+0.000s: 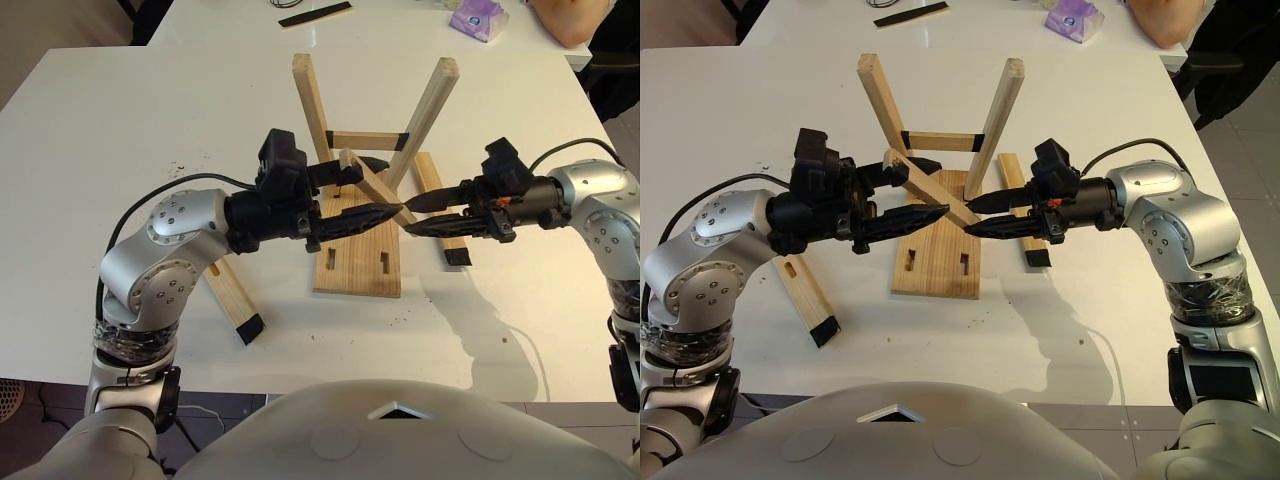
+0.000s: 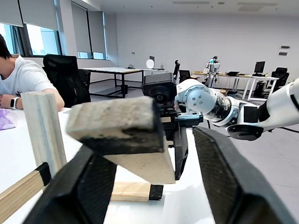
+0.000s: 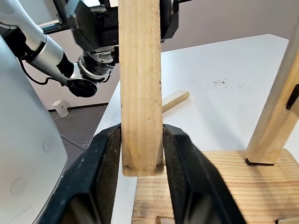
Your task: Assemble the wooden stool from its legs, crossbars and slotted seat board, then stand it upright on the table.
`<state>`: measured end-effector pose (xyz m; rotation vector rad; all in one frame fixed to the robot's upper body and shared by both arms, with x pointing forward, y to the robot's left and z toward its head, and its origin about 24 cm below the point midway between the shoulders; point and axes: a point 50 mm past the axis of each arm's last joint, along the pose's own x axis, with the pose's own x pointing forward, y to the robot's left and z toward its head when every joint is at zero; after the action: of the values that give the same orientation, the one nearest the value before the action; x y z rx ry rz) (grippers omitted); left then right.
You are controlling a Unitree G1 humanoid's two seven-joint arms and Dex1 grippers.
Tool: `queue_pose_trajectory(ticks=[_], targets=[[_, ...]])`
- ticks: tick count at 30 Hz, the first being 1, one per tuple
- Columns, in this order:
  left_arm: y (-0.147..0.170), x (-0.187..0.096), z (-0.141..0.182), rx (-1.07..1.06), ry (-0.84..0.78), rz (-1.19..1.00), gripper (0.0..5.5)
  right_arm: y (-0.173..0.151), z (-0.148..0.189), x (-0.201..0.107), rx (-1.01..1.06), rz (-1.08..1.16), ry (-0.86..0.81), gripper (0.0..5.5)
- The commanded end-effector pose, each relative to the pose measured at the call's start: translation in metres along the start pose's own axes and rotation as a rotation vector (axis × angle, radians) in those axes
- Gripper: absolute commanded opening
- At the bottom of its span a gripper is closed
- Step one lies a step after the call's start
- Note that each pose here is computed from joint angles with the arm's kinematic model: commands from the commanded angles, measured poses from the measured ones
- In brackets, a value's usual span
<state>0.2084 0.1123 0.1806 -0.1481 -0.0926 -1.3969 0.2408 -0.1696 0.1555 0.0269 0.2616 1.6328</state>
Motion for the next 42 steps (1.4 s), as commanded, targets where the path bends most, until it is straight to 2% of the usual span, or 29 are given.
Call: queue_pose_trajectory(ticks=[1, 6, 15, 16, 19, 21, 23, 25, 30, 34, 42], targets=[[-0.002, 0.003, -0.003, 0.014, 0.041, -0.012, 1.93, -0.001, 0.005, 0.002, -0.04, -0.004, 0.021, 1.31], [-0.002, 0.002, -0.01, 0.02, 0.086, -0.007, 1.36, 0.0, 0.003, 0.001, -0.056, -0.015, 0.038, 1.31], [0.003, 0.0, -0.014, 0.021, 0.13, 0.019, 1.32, -0.001, -0.005, 0.002, -0.096, -0.059, 0.112, 1.31], [0.004, 0.0, -0.013, 0.022, 0.129, 0.022, 1.32, -0.002, -0.006, 0.001, -0.114, -0.084, 0.122, 1.67], [0.006, 0.0, -0.012, 0.029, 0.125, 0.035, 1.31, -0.003, -0.008, 0.001, -0.132, -0.101, 0.135, 2.11], [0.009, -0.002, -0.012, 0.04, 0.136, 0.055, 1.31, -0.002, -0.01, -0.002, -0.108, -0.102, 0.14, 2.38], [0.014, -0.006, -0.011, 0.054, 0.146, 0.078, 1.31, -0.002, -0.011, -0.01, -0.096, -0.134, 0.139, 2.43], [0.018, -0.015, -0.006, 0.077, 0.168, 0.096, 1.31, 0.001, -0.012, -0.016, -0.092, -0.184, 0.108, 2.43], [0.027, -0.083, 0.013, 0.127, 0.382, 0.206, 1.31, 0.023, -0.019, -0.035, -0.096, -0.405, -0.013, 2.43], [0.035, -0.127, 0.015, 0.083, 0.53, 0.331, 1.31, 0.042, -0.035, -0.035, -0.081, -0.545, -0.05, 2.43], [0.021, -0.161, 0.004, 0.059, 0.698, 0.368, 1.31, 0.053, -0.039, -0.037, -0.11, -0.677, -0.056, 2.43]])
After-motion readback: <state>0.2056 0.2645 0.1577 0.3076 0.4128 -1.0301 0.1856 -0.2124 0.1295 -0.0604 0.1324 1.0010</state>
